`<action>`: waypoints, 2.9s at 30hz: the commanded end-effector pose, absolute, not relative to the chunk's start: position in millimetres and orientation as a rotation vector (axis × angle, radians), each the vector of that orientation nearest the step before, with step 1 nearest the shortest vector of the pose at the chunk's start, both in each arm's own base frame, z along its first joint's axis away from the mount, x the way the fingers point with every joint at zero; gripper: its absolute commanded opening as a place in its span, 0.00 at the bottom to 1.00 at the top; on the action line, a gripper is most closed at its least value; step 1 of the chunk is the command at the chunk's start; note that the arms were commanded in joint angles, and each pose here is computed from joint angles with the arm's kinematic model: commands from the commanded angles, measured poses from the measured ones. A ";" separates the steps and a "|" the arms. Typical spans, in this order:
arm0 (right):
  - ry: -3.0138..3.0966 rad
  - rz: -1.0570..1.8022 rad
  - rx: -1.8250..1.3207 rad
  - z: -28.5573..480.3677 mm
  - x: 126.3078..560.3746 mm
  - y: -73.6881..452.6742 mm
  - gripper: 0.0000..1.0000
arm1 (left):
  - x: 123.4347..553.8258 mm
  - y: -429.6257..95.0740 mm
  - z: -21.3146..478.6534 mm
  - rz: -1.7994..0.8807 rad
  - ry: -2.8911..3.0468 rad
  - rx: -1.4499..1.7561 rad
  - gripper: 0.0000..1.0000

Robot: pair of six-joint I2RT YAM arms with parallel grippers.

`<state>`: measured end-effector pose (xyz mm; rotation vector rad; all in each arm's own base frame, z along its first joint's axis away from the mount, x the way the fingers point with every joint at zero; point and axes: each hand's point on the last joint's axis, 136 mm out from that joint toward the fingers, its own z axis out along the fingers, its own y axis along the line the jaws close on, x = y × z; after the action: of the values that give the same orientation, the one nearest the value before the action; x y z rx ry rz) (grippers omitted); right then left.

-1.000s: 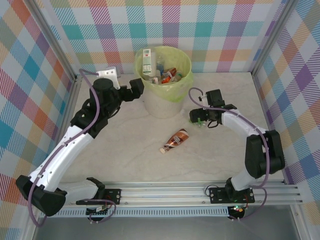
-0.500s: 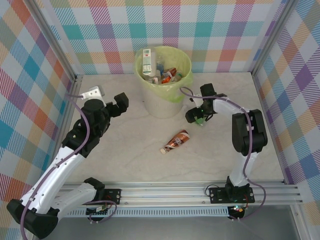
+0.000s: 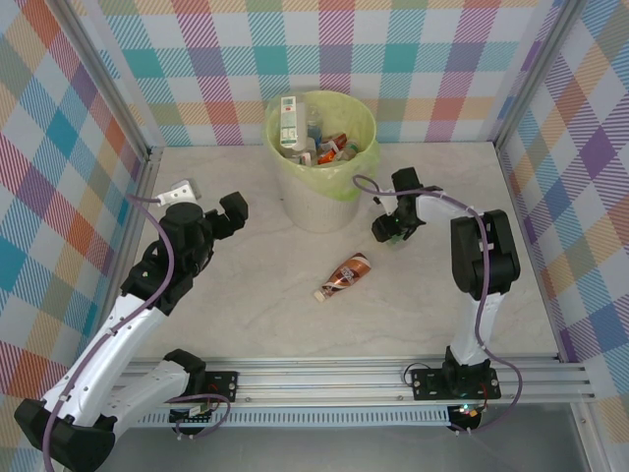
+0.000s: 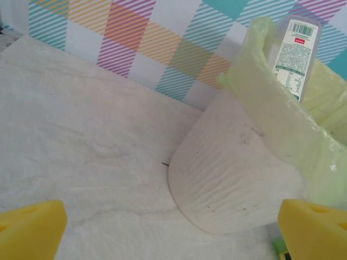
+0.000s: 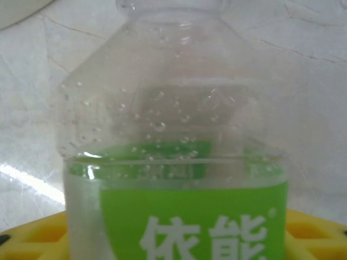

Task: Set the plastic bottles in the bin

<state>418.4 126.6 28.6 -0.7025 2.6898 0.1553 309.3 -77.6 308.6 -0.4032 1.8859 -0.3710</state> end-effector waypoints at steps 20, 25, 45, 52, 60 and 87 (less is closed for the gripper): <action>2.311 0.069 -0.184 178.5 409.6 93.1 0.51 | 312.0 -68.0 282.8 -0.356 1.931 -0.428 1.00; 2.166 0.155 -0.086 233.0 403.5 93.7 0.51 | 313.7 -68.3 278.9 -0.365 1.917 -0.431 1.00; 1.863 0.797 -0.291 406.9 384.7 214.3 0.51 | 311.1 -69.1 266.0 -0.405 1.880 -0.423 1.00; 1.903 0.667 -0.226 403.3 439.4 237.8 0.53 | 306.2 -78.7 252.5 -0.451 1.936 -0.386 1.00; 1.991 0.446 -0.073 372.8 506.0 231.3 0.73 | 303.2 -128.0 211.7 -0.610 2.120 -0.241 1.00; 2.090 0.307 0.214 263.0 317.1 105.2 1.00 | 245.2 -336.0 115.6 -0.474 2.160 0.908 1.00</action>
<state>324.2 120.4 270.9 0.0966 2.1038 0.3282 241.0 -320.7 110.6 0.8531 2.1888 -0.5146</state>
